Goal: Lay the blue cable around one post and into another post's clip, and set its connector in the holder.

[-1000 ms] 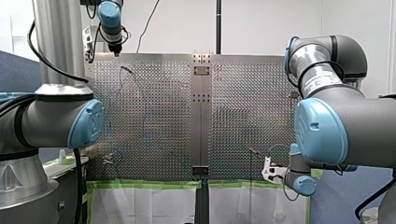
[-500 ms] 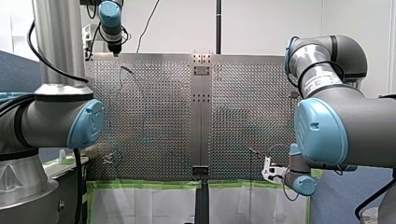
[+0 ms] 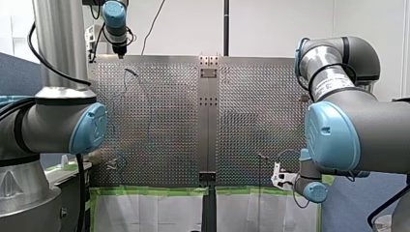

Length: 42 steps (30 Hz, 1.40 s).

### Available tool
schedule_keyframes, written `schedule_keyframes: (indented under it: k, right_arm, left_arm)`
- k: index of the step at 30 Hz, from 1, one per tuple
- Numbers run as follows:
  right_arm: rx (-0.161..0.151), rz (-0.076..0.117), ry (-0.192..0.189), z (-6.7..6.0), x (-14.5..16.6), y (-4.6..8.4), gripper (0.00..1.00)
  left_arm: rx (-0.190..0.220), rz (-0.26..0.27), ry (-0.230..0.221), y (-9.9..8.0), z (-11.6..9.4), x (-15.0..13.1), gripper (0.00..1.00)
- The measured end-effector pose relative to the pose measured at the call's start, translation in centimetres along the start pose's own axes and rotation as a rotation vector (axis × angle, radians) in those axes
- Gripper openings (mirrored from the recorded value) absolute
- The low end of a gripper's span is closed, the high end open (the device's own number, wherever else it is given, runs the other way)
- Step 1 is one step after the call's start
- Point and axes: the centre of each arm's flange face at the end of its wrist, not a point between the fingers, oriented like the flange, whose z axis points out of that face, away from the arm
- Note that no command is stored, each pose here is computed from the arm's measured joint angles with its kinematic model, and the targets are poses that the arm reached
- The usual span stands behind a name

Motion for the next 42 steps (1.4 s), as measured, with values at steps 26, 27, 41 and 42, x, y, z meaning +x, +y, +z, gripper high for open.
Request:
schedule_keyframes:
  k: [26, 27, 41, 42]
  right_arm:
    - [-0.002, 0.002, -0.005, -0.1, -0.1, 0.0, 0.0]
    - [-0.003, 0.002, -0.006, -0.1, -0.1, 0.0, 0.0]
    - [-0.001, 0.002, -0.009, -0.1, -0.1, -0.1, 0.0]
    - [-0.001, 0.002, -0.009, -0.1, -0.1, -0.1, 0.0]
  left_arm:
    - [0.054, 0.017, -0.012, -0.9, -1.1, 1.3, 1.0]
    - [0.065, 0.015, -0.018, -1.0, -1.3, 1.4, 1.0]
    - [0.294, -0.064, 0.011, -5.3, -2.8, 7.1, 1.0]
    - [0.304, -0.067, 0.021, -5.6, -2.7, 7.7, 1.0]
